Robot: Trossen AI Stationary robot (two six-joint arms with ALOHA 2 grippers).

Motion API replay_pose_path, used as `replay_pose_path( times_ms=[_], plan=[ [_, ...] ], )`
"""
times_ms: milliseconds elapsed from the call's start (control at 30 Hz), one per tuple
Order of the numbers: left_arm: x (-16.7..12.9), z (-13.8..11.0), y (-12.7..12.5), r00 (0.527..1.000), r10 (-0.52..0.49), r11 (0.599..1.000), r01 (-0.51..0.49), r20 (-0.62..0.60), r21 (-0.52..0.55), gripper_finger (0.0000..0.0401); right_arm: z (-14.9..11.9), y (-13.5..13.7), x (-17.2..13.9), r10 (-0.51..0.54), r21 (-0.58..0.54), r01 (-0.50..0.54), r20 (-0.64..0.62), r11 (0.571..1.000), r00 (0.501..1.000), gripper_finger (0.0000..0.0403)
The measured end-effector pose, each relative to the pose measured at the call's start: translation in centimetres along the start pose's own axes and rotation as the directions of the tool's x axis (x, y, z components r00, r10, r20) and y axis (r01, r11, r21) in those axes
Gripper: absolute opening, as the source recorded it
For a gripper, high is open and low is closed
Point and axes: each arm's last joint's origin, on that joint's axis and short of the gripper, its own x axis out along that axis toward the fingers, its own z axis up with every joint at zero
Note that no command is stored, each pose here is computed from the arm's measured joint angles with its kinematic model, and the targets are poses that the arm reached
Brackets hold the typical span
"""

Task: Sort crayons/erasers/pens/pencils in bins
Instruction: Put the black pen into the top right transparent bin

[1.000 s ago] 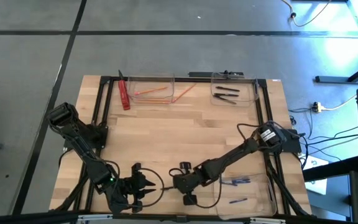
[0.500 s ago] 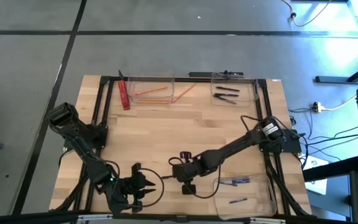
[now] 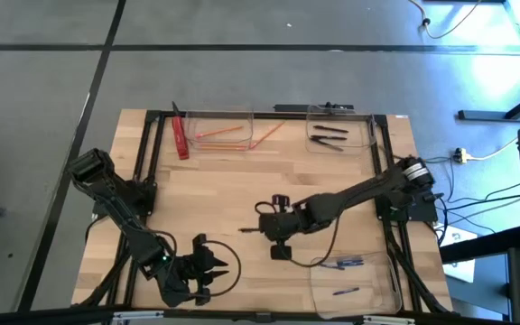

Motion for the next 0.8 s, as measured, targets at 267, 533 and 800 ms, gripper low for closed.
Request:
replay_pose_path(
  times_ms=[267, 533, 800],
  plan=[
    [0.6, 3.3, 1.6, 0.997, 0.025, 0.999, -0.023, 0.071, -0.028, 0.008, -0.1, -3.0, -6.6, -0.136, 0.034, 0.135, 0.022, 0.99, 0.991, 0.0041],
    [1.0, 7.8, 5.1, 0.985, 0.104, 0.993, -0.111, 0.14, 0.042, 0.008, -1.3, -6.8, -12.3, -0.295, 0.076, 0.293, 0.005, 0.953, 0.956, 0.0041],
    [1.4, 11.3, 8.7, 0.958, 0.205, 0.97, -0.226, 0.199, 0.089, 0.008, -3.4, -10.6, -16.1, -0.469, 0.088, 0.476, -0.088, 0.875, 0.879, 0.0041]
  ],
)
